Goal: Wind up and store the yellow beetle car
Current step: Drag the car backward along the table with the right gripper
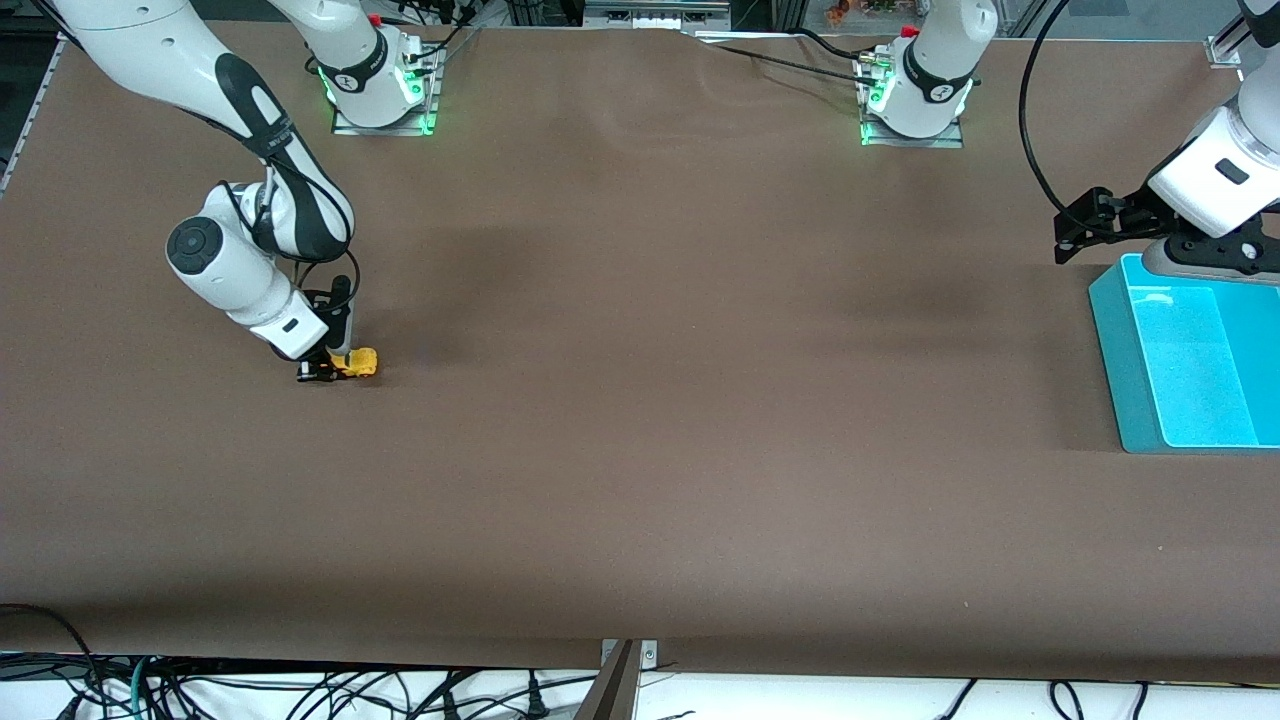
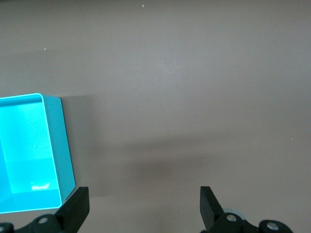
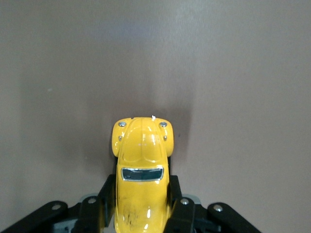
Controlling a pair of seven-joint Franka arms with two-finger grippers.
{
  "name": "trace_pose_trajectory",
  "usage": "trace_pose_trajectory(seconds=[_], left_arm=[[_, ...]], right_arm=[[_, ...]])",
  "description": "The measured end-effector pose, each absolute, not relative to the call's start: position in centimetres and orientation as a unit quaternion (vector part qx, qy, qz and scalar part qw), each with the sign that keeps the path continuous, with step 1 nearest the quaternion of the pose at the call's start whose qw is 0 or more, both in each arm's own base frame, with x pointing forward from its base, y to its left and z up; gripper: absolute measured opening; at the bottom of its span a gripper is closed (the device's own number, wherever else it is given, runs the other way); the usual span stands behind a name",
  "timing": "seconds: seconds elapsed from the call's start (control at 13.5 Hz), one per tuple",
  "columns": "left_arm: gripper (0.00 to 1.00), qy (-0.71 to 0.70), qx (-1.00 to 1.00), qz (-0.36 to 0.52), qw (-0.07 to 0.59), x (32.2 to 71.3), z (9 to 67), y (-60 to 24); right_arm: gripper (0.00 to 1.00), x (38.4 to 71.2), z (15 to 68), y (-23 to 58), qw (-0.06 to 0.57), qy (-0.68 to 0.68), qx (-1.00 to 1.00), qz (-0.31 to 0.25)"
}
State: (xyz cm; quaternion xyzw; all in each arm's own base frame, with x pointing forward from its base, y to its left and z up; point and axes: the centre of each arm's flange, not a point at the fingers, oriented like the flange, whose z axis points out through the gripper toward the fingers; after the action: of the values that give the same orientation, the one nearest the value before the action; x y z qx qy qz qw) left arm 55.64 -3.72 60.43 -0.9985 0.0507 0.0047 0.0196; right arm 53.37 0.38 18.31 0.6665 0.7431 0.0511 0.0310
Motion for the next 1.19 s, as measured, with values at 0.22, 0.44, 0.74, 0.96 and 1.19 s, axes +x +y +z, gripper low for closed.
trace_pose_trajectory(seconds=[0.22,0.44,0.74,0.96,1.19], left_arm=[[1.0,0.051,-0.999,0.005,0.02,55.6,60.4,-3.7],[1.0,0.051,-0.999,0.005,0.02,55.6,60.4,-3.7],[1.0,0.051,-0.999,0.005,0.02,55.6,60.4,-3.7],[1.0,0.051,-0.999,0.005,0.02,55.6,60.4,-3.7],[1.0,0.051,-0.999,0.005,0.02,55.6,60.4,-3.7]], right_arm=[[0.46,53.4,18.3,-1.7,0.033,0.745,0.664,0.051],[0.46,53.4,18.3,-4.5,0.038,0.748,0.661,0.05],[0.46,53.4,18.2,-7.0,0.039,0.755,0.652,0.053],[0.46,53.2,18.2,-8.8,0.033,0.761,0.644,0.067],[0.46,53.2,18.1,-9.6,0.028,0.761,0.644,0.075]])
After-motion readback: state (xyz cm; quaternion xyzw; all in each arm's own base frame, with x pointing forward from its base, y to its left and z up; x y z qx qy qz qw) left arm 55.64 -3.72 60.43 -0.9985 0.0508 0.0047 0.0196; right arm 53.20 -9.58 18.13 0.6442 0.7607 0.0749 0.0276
